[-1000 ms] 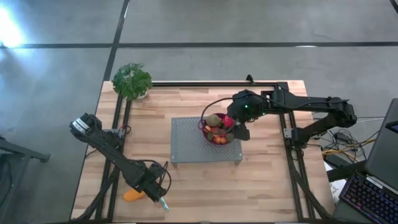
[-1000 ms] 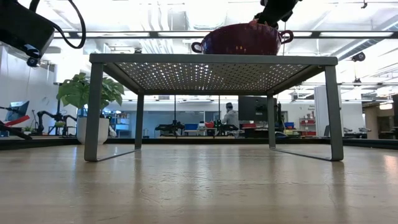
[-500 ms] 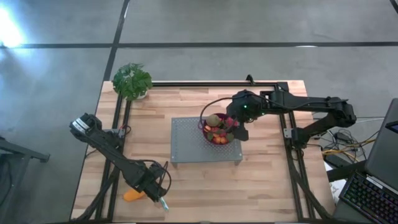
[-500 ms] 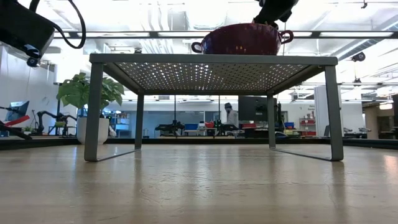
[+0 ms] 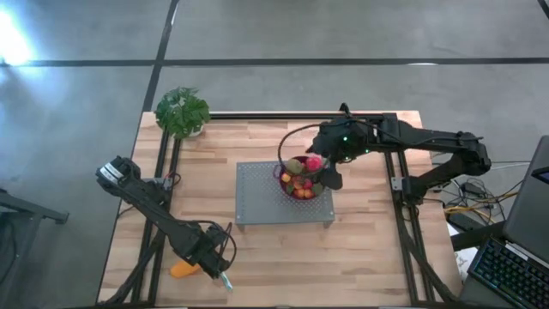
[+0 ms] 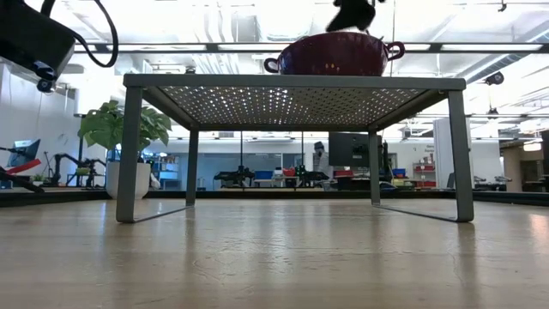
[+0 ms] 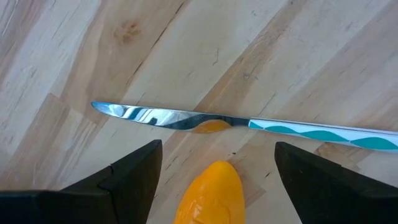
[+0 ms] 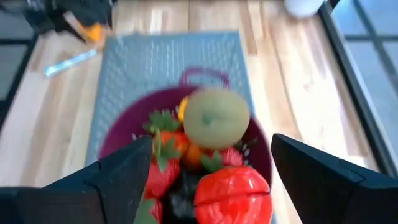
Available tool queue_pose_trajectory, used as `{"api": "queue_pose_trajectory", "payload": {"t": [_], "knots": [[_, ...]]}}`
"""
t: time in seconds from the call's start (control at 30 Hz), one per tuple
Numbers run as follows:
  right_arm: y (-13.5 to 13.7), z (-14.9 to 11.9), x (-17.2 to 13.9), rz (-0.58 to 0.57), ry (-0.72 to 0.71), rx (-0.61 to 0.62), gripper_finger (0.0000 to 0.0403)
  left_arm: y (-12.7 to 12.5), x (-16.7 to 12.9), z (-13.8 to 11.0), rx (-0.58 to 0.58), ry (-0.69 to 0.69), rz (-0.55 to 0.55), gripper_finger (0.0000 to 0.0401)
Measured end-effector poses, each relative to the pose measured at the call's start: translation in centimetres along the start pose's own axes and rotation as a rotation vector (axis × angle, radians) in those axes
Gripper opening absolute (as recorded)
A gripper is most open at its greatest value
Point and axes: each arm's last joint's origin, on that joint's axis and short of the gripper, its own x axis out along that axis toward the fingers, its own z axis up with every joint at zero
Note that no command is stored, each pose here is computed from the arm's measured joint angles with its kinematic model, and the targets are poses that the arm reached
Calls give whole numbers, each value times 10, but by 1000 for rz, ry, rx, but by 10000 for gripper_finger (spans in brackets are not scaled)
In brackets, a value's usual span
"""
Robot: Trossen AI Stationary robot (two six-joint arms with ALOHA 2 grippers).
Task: Pick & Place Fruit
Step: Put the mango in the purple strainer bowl on the shelf
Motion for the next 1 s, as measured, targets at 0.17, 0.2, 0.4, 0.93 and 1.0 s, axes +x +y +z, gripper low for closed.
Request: {"api": "queue_pose_trajectory", "payload": {"t": [0.17, 0.2, 0.4, 0.93, 1.0], "knots": [[2, 16, -23, 3, -43, 11, 307, -1, -3, 0, 54, 7, 1, 314], [4, 17, -28, 8, -38, 3, 303, -2, -6, 0, 61, 18, 1, 314], [21, 12, -47, 45, 56, -11, 273, -7, -31, -3, 78, 51, 20, 305], [43, -21, -102, 35, 133, 76, 198, -26, -73, -71, 32, 1, -77, 291], [43, -23, -109, 41, 117, 85, 193, -24, -72, -77, 24, -1, -62, 291]]}}
